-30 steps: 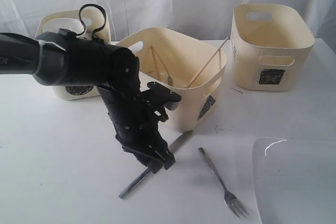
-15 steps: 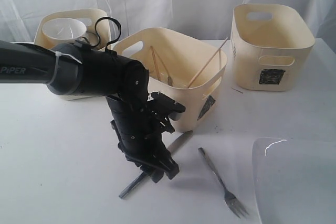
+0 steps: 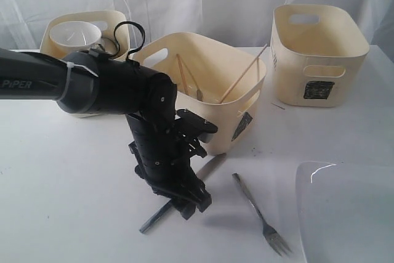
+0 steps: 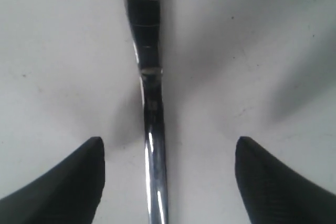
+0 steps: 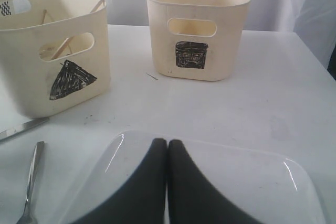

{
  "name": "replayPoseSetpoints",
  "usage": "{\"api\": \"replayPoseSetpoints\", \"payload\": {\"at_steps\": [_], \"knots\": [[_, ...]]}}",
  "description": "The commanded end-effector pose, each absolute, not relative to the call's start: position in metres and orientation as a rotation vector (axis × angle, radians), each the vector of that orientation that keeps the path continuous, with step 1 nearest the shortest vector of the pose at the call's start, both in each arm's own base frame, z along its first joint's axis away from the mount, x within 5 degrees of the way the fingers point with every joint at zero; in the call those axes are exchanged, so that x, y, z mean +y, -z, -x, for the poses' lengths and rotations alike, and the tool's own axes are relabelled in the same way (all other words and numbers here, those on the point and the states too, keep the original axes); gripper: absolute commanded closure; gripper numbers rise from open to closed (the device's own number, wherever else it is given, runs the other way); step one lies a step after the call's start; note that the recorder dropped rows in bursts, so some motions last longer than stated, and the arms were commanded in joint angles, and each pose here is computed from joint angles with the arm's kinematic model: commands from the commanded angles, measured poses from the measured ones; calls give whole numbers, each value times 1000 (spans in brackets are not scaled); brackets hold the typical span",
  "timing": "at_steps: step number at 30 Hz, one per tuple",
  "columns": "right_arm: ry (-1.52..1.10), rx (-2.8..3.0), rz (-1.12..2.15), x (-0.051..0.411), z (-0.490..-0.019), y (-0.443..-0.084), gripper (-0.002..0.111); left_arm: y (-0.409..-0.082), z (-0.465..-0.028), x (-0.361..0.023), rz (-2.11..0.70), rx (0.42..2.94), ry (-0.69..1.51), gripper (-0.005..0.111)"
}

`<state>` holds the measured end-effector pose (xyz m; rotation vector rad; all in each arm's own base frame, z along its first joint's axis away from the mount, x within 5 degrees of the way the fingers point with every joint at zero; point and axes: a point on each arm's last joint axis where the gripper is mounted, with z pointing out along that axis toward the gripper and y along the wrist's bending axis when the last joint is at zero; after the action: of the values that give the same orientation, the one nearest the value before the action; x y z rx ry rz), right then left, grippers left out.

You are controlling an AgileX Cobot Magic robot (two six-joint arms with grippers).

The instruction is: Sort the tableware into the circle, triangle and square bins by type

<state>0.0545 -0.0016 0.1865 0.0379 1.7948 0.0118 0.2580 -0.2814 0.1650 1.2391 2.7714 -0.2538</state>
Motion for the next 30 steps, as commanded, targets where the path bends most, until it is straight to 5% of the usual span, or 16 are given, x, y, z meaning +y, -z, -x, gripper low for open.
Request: {"api": "replayPoseSetpoints", "payload": {"at_steps": [1, 12, 14, 21, 30], "knots": [[-16, 1780, -28, -1, -54, -186, 108, -164, -254, -283, -1190, 2803, 254, 33], [-16, 1780, -28, -1, -54, -186, 108, -142, -241, -275, -1121, 2826, 98, 34], [-16, 1780, -28, -1, -54, -186, 108, -142, -240, -275, -1118, 2832, 95, 44], [-16, 1780, -28, -1, -54, -186, 108, -141, -236, -267, -1263, 2859, -4, 107], [-16, 1780, -28, -1, -54, -186, 108, -176, -219, -247, -1329, 2850, -26, 107]]}}
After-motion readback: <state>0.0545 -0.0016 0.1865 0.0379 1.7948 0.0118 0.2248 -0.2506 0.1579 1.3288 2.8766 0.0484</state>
